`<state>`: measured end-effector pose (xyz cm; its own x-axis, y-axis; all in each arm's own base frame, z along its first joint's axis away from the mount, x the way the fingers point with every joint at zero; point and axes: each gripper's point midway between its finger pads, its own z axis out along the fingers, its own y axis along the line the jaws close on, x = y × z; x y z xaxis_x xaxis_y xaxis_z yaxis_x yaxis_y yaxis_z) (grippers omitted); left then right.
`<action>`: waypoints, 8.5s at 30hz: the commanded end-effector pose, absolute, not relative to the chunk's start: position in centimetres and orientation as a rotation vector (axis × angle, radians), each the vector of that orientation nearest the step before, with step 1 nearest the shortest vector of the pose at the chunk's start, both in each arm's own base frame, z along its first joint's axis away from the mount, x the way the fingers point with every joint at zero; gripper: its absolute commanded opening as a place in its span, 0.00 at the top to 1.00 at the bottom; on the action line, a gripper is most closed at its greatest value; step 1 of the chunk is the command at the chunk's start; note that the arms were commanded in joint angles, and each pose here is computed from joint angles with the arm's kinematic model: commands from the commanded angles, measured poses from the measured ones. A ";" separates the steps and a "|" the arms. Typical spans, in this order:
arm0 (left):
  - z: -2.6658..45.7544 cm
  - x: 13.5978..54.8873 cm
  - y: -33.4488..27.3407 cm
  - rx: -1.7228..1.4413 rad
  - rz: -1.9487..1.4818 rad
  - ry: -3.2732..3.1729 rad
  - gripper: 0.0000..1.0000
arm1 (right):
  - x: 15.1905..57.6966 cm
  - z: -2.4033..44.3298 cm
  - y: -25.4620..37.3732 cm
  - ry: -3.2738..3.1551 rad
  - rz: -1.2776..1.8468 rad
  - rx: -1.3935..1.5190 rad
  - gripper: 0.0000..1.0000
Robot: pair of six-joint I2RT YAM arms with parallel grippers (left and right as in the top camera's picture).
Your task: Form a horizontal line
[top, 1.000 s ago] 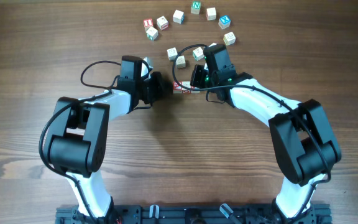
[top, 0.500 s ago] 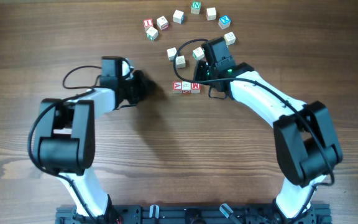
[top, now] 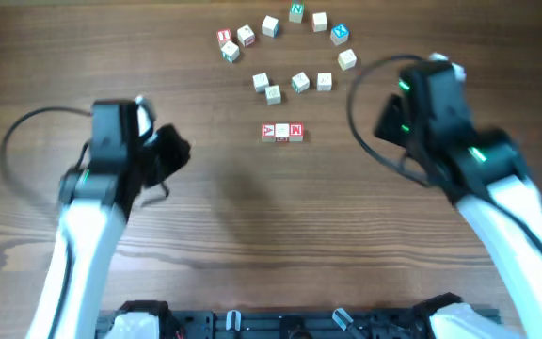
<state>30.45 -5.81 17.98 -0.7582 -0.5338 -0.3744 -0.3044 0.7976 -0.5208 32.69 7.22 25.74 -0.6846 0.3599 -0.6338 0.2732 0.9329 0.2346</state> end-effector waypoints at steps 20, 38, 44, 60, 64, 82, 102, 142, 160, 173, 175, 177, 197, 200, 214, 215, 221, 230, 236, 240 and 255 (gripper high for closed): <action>25.7 16.7 -1.7 -0.532 -0.378 2.158 0.00 | 19.1 33.7 1.6 2.105 0.296 0.591 0.00; 23.4 14.9 -1.5 -0.559 -0.337 2.275 0.00 | 16.4 35.3 -2.8 1.927 0.213 0.760 0.00; 23.4 14.9 -1.5 -0.559 -0.337 2.275 0.00 | 15.6 38.3 -1.5 1.714 0.247 0.441 0.00; 23.4 14.9 -1.5 -0.559 -0.337 2.275 0.00 | 21.2 30.8 1.4 1.257 0.292 0.045 0.00; 23.4 14.9 -1.5 -0.559 -0.337 2.275 0.00 | 22.9 26.6 -0.1 1.316 0.320 0.186 0.00; 23.4 14.9 -1.5 -0.559 -0.337 2.275 0.00 | 24.5 17.6 -3.0 1.490 0.351 0.517 0.00; 23.4 14.9 -1.5 -0.559 -0.337 2.275 0.00 | 24.5 17.6 -3.0 1.491 0.350 0.518 0.00; 15.7 24.6 0.9 -0.018 0.047 1.644 0.00 | 24.5 17.6 -3.0 1.491 0.350 0.518 0.00; 15.7 24.6 0.9 -0.005 0.050 1.643 0.00 | 24.5 17.6 -3.0 1.491 0.350 0.518 0.00; 15.7 24.6 0.9 -0.005 0.050 1.643 0.00 | 24.5 17.6 -2.9 1.492 0.354 0.513 0.00; 15.7 24.6 0.9 -0.005 0.050 1.643 0.00 | 24.5 17.6 -2.5 1.501 0.345 0.486 0.00; 15.7 24.6 0.9 -0.006 0.051 1.643 0.00 | 24.6 17.5 -1.6 1.520 0.359 0.435 0.01; 15.7 24.6 0.9 -0.005 0.050 1.643 0.00 | 24.7 17.5 0.7 1.571 0.099 0.025 0.00; 15.7 24.6 0.9 -0.006 0.051 1.643 0.00 | 24.7 17.5 0.7 1.571 0.097 0.025 0.00; 15.7 24.6 0.9 -0.006 0.051 1.643 0.00 | 24.7 17.5 0.7 1.570 0.098 0.026 0.01; 15.7 24.6 0.9 -0.005 0.050 1.643 0.00 | 24.7 17.5 0.7 1.570 0.098 0.026 0.00; 15.7 24.6 0.9 -0.005 0.050 1.643 0.00 | 24.7 17.5 0.7 1.570 0.098 0.025 0.00; 15.7 24.6 0.9 -0.005 0.050 1.643 0.00 | 24.7 17.5 0.7 1.570 0.098 0.025 0.00; 15.7 24.6 0.9 -0.005 0.050 1.643 0.00 | 24.7 17.5 0.7 1.570 0.098 0.025 0.00; 15.7 24.6 0.9 -0.005 0.050 1.643 0.00 | 24.7 17.5 0.7 1.570 0.098 0.025 0.00; 15.7 24.6 0.9 -0.005 0.050 1.643 0.00 | 24.7 17.5 0.7 1.570 0.098 0.025 0.00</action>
